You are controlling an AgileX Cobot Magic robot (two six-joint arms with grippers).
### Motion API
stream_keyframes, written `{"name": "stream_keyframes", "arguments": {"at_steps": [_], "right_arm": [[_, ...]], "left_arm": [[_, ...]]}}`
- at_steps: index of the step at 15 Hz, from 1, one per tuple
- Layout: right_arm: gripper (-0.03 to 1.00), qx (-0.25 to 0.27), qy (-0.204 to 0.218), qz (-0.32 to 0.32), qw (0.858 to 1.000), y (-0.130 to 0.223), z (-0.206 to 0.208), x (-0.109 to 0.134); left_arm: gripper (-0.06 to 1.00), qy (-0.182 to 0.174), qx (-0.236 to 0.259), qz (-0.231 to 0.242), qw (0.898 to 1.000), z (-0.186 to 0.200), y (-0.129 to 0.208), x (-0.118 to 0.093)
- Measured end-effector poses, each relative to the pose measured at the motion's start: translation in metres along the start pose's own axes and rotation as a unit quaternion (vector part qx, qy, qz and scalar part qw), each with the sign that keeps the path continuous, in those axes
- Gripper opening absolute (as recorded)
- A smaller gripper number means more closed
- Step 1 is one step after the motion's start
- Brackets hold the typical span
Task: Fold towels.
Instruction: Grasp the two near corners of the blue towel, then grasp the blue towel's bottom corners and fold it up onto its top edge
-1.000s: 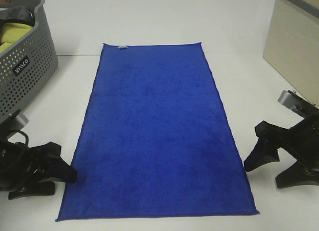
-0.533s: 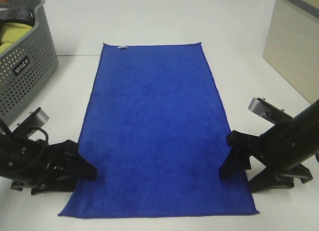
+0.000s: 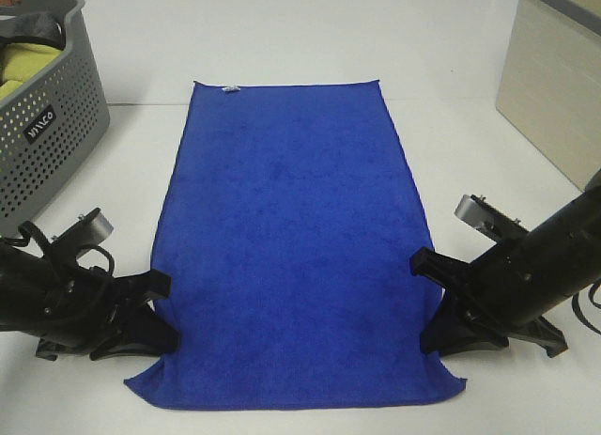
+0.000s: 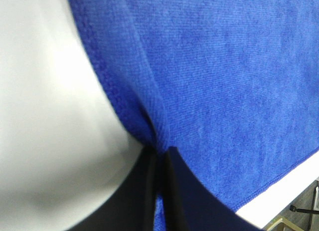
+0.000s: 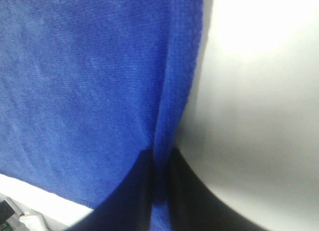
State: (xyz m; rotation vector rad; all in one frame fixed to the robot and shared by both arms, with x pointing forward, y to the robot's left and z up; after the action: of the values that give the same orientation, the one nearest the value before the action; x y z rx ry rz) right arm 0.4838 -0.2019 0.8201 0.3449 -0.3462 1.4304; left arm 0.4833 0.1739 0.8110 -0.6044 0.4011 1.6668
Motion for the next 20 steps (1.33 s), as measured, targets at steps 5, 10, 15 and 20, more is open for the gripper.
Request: {"name": "stream_keyframes", "arguments": {"at_steps": [5, 10, 15, 20], "right_arm": [[0.0, -0.011, 0.016, 0.011, 1.0, 0.012, 0.008, -0.005], [0.0, -0.003, 0.035, 0.01, 0.999, 0.062, 0.019, -0.02], [0.0, -0.041, 0.02, 0.044, 0.998, 0.04, 0.034, -0.004], [0.0, -0.14, 0.0, 0.103, 0.985, -0.056, 0.07, 0.042]], "left_arm": [[0.01, -0.007, -0.006, -0.011, 1.0, 0.014, 0.008, -0.003], [0.01, -0.012, 0.011, 0.0, 1.0, 0.037, 0.056, 0.006], [0.01, 0.016, -0.031, -0.002, 0.999, 0.046, 0.037, -0.012], [0.01, 0.026, -0.113, -0.019, 0.993, 0.056, -0.043, -0.051]]}}
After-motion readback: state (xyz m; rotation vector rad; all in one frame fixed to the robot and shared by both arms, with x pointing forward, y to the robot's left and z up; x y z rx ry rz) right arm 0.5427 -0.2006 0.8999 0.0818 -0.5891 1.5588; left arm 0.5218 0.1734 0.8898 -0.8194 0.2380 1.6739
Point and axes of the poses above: a point on each arm's last joint axis where the gripper is mounted, z pointing back along that axis away from the gripper, x along the wrist's bending axis when the last joint is at zero, y = z × x, the point moved 4 cm from there along -z, pointing out along that axis toward the gripper, and after that the axes turned 3 degrees about z, right-handed, at the moved point
